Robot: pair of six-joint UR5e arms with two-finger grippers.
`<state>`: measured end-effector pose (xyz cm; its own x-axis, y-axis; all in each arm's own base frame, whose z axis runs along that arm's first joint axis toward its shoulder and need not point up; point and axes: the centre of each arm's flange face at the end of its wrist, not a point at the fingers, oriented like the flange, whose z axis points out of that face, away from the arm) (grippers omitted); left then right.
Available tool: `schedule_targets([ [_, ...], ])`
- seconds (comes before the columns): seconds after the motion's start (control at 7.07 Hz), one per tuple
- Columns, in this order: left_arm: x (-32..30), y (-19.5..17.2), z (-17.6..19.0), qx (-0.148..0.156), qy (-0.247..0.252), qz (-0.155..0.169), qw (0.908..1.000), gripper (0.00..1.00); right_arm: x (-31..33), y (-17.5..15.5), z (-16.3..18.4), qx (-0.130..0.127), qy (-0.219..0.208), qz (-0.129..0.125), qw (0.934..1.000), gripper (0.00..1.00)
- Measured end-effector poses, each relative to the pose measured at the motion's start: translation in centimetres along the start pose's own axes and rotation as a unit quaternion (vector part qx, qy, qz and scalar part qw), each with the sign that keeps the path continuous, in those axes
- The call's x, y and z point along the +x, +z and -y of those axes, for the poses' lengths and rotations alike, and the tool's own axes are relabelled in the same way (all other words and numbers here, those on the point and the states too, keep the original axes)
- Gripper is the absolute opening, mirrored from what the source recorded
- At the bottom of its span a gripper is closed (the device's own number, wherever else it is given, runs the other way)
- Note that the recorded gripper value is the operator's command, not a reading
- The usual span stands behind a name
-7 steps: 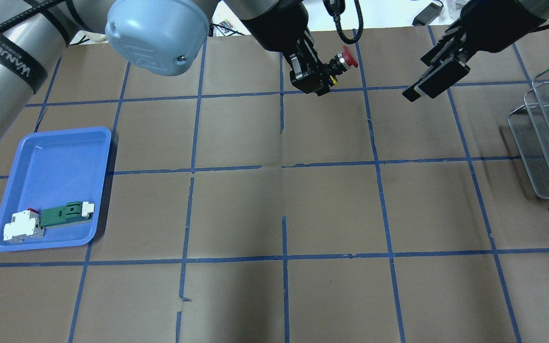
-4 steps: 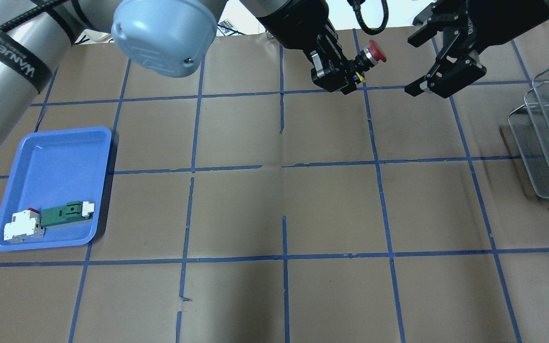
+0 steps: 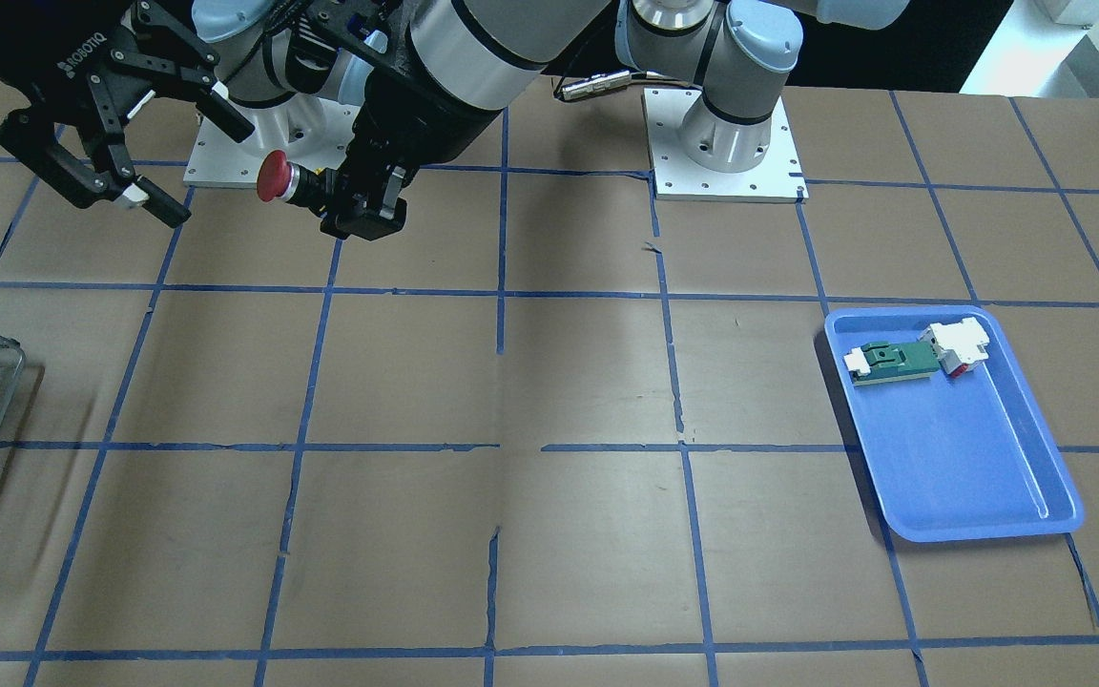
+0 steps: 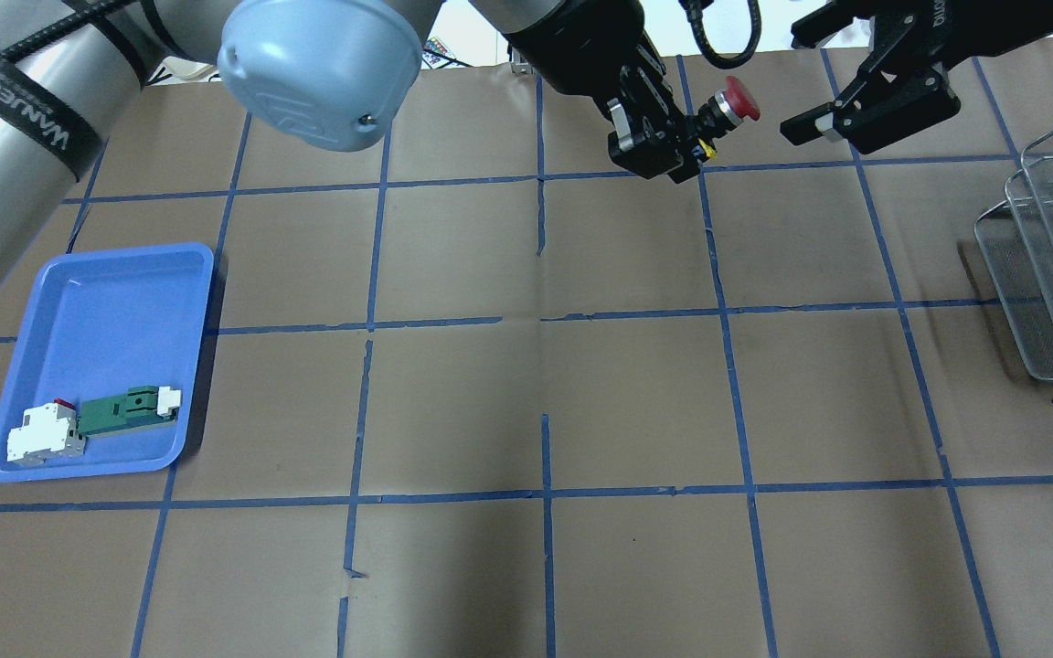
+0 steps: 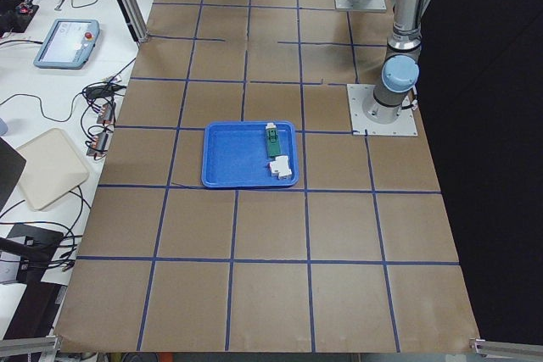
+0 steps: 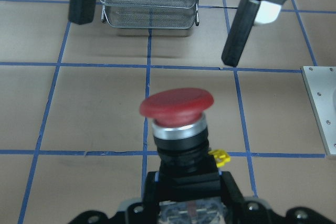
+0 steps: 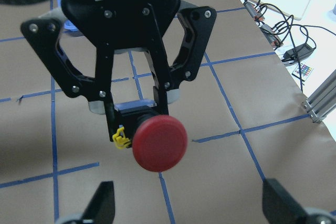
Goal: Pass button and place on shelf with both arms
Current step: 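Hold the button out with the left gripper while the right gripper approaches it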
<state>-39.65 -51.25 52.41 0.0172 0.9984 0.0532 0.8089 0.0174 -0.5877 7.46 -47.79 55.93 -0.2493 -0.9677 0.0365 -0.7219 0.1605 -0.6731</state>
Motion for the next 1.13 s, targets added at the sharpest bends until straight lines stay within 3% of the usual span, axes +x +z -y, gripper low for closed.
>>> schedule_targets([
  [0.14, 0.1, -0.2, 0.1, 0.002, 0.003, 0.001, 1.0000, 0.00, -1.0, 0.0, 0.2, 0.005, 0.015, 0.018, 0.9997, 1.00],
  [0.42, 0.1, -0.4, 0.1, 0.002, 0.005, 0.003, 1.0000, 0.00, -2.3, -0.2, 0.6, 0.006, 0.024, 0.030, 0.9993, 1.00],
  [1.13, 0.4, -0.6, 0.1, -0.001, 0.008, 0.005, 1.0000, 0.02, -2.6, 0.4, 1.2, 0.008, 0.018, 0.038, 0.9991, 1.00],
])
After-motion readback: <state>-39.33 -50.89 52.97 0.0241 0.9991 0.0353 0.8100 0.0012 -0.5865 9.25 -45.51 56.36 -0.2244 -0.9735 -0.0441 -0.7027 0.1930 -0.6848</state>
